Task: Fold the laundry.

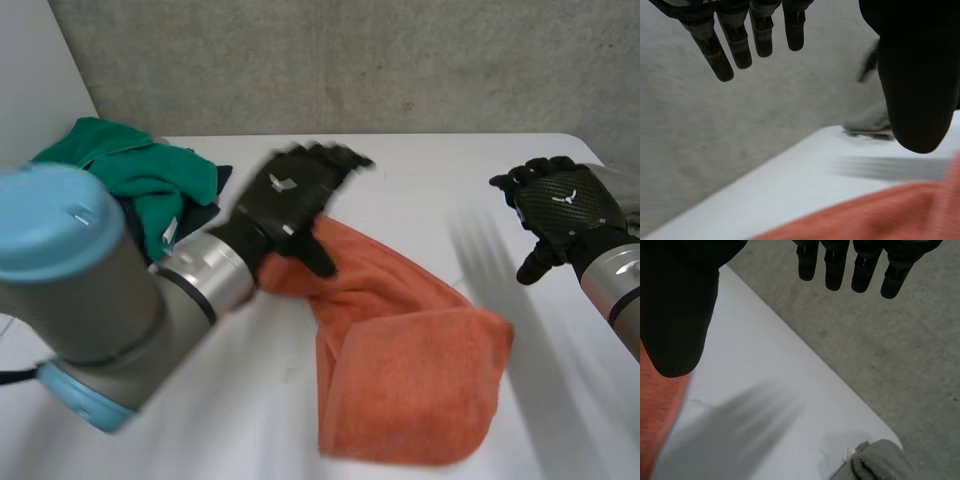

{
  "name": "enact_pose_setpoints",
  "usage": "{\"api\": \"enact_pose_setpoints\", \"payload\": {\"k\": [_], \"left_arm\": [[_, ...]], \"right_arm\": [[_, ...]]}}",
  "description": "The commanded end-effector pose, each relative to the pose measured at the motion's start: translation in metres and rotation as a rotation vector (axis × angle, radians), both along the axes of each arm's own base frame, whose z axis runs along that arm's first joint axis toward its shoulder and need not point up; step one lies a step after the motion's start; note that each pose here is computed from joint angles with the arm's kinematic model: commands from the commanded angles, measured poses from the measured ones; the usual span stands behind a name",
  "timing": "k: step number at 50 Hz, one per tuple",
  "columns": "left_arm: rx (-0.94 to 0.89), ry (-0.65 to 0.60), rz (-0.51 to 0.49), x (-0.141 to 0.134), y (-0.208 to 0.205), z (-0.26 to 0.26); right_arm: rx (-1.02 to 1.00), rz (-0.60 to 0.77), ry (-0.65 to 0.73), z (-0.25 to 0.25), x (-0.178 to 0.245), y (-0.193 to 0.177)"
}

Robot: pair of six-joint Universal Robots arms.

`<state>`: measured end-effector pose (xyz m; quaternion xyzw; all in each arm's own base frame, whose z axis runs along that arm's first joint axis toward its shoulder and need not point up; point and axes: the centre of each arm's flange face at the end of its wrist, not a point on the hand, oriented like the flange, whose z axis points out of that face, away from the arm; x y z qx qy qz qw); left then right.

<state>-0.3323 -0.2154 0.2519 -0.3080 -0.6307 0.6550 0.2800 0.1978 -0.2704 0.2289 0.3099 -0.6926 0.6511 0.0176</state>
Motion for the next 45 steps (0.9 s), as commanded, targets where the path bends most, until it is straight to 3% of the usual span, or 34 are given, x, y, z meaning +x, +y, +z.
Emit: {"api": "enact_pose_setpoints", "payload": {"k": [1, 9, 15, 23, 28, 33, 37, 41, 45], "left_arm": [[-0.023, -0.01, 0.133, 0.034, -0.038, 0.009], [-0.021, -0.21, 0.203, 0.045, -0.093, -0.048], [0.045, -0.349, 0.153, 0.035, -0.112, -0.1], [0.065, -0.375, 0.147, 0.02, -0.142, -0.129], [-0.038, -0.326, 0.162, 0.004, -0.156, -0.108], [-0.356, -0.125, 0.324, -0.005, -0.191, -0.027], [-0.585, 0.075, 0.44, 0.005, -0.199, 0.047], [-0.684, 0.2, 0.462, 0.015, -0.191, 0.095], [-0.614, 0.161, 0.454, 0.021, -0.184, 0.084]], "right_arm": [[0.151, 0.042, 0.024, 0.01, 0.001, 0.024], [0.291, 0.163, 0.14, -0.014, 0.008, 0.053], [0.277, 0.314, 0.183, -0.039, 0.036, 0.088], [0.209, 0.336, 0.191, -0.074, 0.049, 0.086], [0.124, 0.214, 0.218, -0.076, 0.053, 0.05], [-0.231, -0.009, 0.188, -0.011, 0.06, -0.02], [-0.506, -0.058, 0.088, 0.049, 0.07, -0.046], [-0.736, -0.064, -0.014, 0.105, 0.073, -0.048], [-0.836, -0.03, -0.066, 0.134, 0.075, -0.041]]}}
